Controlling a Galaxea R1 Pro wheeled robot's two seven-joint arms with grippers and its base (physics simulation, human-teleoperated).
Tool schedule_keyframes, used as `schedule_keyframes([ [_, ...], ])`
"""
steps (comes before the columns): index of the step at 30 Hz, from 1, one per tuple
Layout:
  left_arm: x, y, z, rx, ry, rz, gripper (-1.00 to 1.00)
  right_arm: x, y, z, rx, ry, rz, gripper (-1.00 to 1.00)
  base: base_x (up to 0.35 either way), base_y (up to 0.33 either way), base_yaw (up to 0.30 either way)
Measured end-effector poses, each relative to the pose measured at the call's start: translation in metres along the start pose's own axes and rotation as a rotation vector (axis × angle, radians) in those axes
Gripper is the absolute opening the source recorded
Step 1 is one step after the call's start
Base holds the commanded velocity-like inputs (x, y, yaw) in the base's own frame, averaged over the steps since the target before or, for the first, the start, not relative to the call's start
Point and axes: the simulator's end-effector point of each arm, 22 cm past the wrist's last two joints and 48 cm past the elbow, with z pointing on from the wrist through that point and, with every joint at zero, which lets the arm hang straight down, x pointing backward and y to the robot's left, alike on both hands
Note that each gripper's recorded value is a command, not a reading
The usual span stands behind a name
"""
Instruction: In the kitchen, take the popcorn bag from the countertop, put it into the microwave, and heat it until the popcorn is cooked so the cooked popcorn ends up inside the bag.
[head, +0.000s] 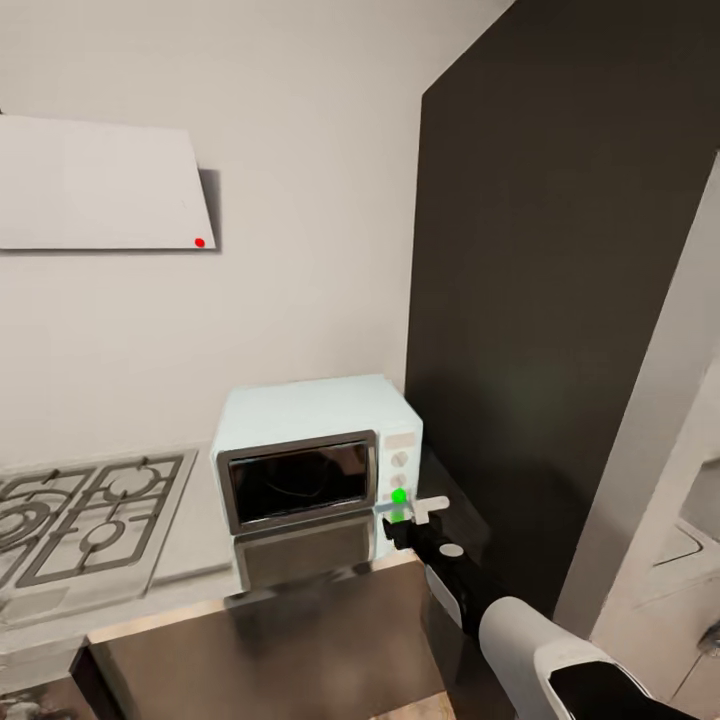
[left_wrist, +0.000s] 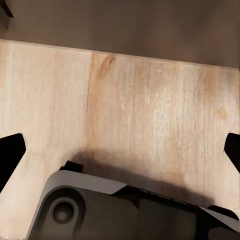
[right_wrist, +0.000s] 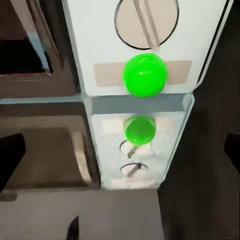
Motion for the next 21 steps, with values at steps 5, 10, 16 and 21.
schedule_keyframes([
  [5, 0.0, 0.0, 0.0, 0.0, 0.0, 0.0, 1.0, 0.004, 0.0, -0.001, -0.001, 0.002, 0.002, 1.0, -0.342, 0.0, 0.0],
  [10, 0.0, 0.0, 0.0, 0.0, 0.0, 0.0, 1.0, -0.007, 0.0, -0.001, 0.002, -0.024, 0.002, 1.0, -0.342, 0.0, 0.0],
  [16, -0.001, 0.0, 0.0, 0.0, -0.001, 0.0, 1.0, -0.012, 0.002, -0.001, 0.002, -0.035, 0.004, 1.0, -0.342, 0.0, 0.0],
  [21, -0.002, -0.001, 0.001, 0.002, -0.003, 0.001, 1.0, -0.011, 0.003, -0.001, 0.001, -0.035, 0.005, 1.0, -0.342, 0.0, 0.0],
])
